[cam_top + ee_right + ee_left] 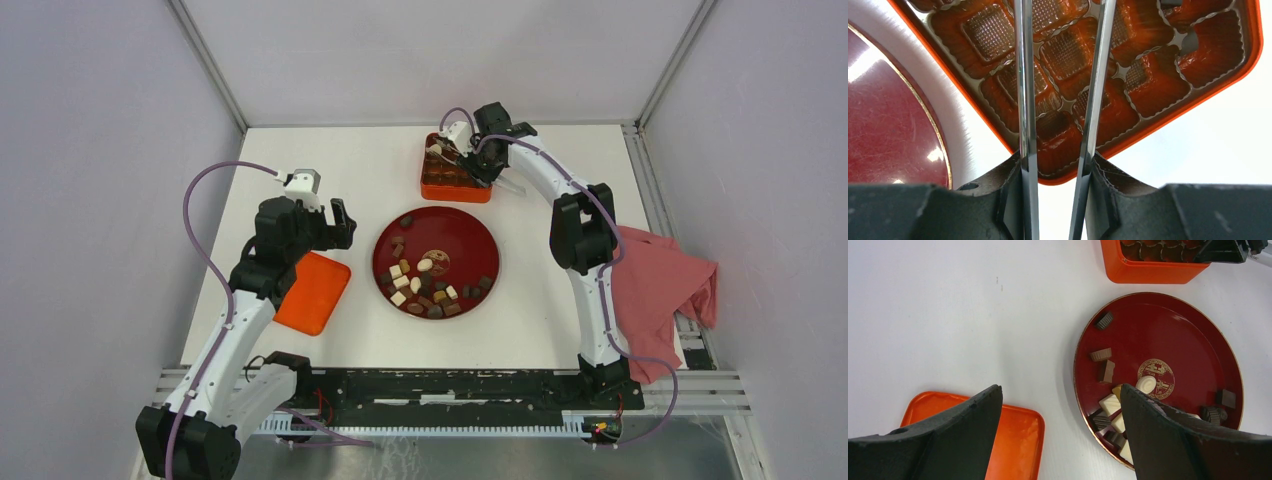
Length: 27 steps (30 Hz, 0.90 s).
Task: Pack the chocolate
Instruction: Place the fake chocolate in the packing box.
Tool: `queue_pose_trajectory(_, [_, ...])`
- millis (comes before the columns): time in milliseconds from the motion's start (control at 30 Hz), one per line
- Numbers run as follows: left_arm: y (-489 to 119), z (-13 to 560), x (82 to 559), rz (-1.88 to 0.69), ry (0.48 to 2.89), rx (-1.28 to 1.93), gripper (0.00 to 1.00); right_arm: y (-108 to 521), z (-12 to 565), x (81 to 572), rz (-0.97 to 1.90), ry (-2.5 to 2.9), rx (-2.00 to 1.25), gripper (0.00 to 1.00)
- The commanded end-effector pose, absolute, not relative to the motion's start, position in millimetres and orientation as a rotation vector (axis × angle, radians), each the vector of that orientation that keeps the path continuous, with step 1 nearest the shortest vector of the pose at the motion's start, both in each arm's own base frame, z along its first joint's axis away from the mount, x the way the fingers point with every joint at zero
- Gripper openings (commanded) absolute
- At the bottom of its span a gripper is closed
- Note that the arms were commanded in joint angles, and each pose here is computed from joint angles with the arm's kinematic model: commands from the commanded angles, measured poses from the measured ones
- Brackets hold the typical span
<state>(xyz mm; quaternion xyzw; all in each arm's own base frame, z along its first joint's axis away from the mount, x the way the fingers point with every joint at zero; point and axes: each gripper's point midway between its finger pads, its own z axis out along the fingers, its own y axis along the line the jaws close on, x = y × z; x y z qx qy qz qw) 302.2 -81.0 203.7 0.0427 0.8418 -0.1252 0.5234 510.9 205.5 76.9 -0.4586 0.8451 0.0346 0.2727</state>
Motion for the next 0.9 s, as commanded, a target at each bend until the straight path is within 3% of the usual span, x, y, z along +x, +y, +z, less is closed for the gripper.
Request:
queue_pose_trajectory(0, [-77,209,306,-0.26,1.984,0.146,0.92,212,100,532,0.07,2.203,-1.17,0.33])
queue_pose_trajectory(167, [-77,209,306,-0.261,1.985,0.148,0.92,213,96,533,0.075,2.205,-1.173,0.42])
queue_pose_trajectory(433, [-77,209,306,-0.26,1.983,0.147,0.92,212,95,534,0.068,2.206,-1.172,0.48])
queue_pose_trajectory(533, [-77,209,306,-0.258,1.985,0.146,0.92,211,97,534,0.07,2.204,-1.171,0.47])
queue_pose_trajectory(667, [-77,209,306,-0.258,1.984,0.147,0.92,214,112,533,0.083,2.175,-1.164,0.36])
queue_pose_trajectory(867, [-76,210,306,-0.256,1.98,0.144,0.92,215,149,515,0.136,2.118,-1.165,0.34])
